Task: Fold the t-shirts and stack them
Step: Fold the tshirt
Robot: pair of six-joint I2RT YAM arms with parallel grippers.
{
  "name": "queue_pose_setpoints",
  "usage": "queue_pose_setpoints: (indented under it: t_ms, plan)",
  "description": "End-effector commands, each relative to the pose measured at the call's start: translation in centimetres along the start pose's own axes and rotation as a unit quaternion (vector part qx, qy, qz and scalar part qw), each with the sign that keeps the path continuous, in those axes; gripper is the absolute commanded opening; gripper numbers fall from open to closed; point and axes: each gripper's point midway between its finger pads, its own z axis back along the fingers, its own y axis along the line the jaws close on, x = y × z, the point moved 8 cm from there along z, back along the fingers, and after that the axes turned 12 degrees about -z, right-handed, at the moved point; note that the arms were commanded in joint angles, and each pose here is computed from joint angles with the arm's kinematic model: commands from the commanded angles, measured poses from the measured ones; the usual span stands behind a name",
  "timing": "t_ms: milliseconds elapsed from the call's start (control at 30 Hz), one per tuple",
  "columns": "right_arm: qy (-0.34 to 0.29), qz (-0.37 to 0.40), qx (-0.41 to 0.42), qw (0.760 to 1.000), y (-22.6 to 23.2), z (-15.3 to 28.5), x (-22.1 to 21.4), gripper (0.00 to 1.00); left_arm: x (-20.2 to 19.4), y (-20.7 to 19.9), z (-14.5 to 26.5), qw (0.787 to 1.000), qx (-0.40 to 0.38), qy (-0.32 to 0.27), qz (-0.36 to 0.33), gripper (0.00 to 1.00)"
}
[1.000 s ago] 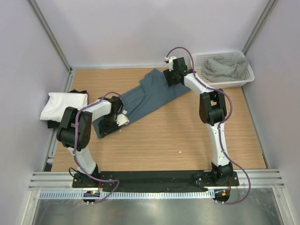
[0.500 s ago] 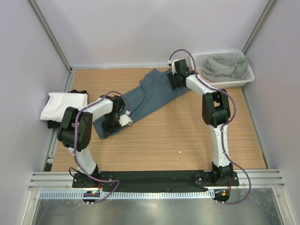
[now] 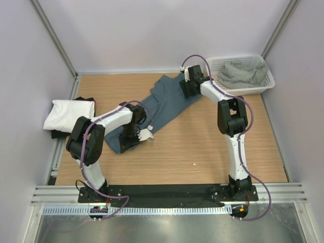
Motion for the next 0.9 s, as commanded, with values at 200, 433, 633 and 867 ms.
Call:
queue_pose_setpoints:
  t_ms: [200, 433, 633, 867]
  plan:
    - [-0.024, -0.004, 0.058, 0.998, 3.0, -3.8, 2.1, 0.65, 6.8, -3.3, 1.9, 0.992, -0.042, -0.02, -0.113, 0.0]
    - [-0.062, 0.0, 0.061, 0.996, 3.4, -5.8, 3.8, 0.65, 10.3, -5.3, 1.0, 0.986, -0.051, -0.023, -0.158, 0.0]
    - [-0.092, 0.003, 0.078, 0.993, 4.2, -6.7, 5.5, 0.66, 15.7, -6.3, 1.5, 0.981, -0.052, -0.044, -0.181, 0.0]
    - [-0.121, -0.01, 0.092, 0.988, 3.6, -7.8, 6.7, 0.68, 20.6, -6.1, 1.6, 0.977, -0.056, -0.048, -0.2, 0.0]
